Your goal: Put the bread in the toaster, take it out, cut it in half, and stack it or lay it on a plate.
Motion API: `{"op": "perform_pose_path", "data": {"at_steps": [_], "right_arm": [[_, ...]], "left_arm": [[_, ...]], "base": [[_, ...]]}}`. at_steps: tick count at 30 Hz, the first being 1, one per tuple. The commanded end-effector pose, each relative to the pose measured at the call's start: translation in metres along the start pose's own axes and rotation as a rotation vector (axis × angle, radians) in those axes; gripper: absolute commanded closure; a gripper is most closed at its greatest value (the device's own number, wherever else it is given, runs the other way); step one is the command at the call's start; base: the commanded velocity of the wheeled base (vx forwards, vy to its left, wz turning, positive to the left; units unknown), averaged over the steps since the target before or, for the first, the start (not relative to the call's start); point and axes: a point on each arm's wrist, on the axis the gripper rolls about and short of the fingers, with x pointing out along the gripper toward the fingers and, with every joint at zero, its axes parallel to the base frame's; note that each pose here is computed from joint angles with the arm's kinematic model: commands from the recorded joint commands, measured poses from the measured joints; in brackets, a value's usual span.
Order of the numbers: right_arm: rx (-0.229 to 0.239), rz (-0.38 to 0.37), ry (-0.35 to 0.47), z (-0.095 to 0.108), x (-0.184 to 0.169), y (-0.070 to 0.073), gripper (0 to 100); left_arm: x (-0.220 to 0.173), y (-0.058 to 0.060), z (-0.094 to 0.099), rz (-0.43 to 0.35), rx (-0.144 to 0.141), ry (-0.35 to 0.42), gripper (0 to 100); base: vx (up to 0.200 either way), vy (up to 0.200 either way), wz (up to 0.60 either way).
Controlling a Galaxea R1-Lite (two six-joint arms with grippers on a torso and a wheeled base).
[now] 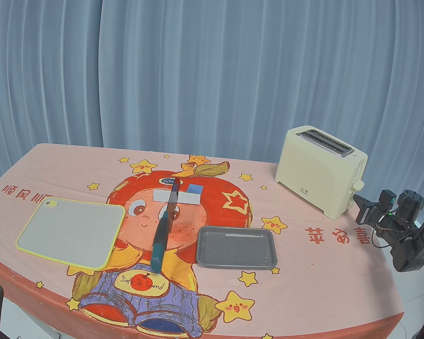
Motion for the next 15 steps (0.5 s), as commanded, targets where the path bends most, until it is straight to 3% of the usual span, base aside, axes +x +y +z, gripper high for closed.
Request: {"op": "perform_pose_path", "data": {"at_steps": [1,15], "right_arm": [[-0.002,-0.011,-0.007,0.001,0.002,-0.001,100],[-0.004,-0.024,0.023,-0.009,0.004,-0.001,100]], "left_arm": [[0.001,0.000,-0.005,0.001,0.000,0.018,100],[0.001,0.000,-0.005,0.001,0.001,0.018,100]], "base": [[0.000,0.000,0.00],[0.000,0.000,0.00]]}}
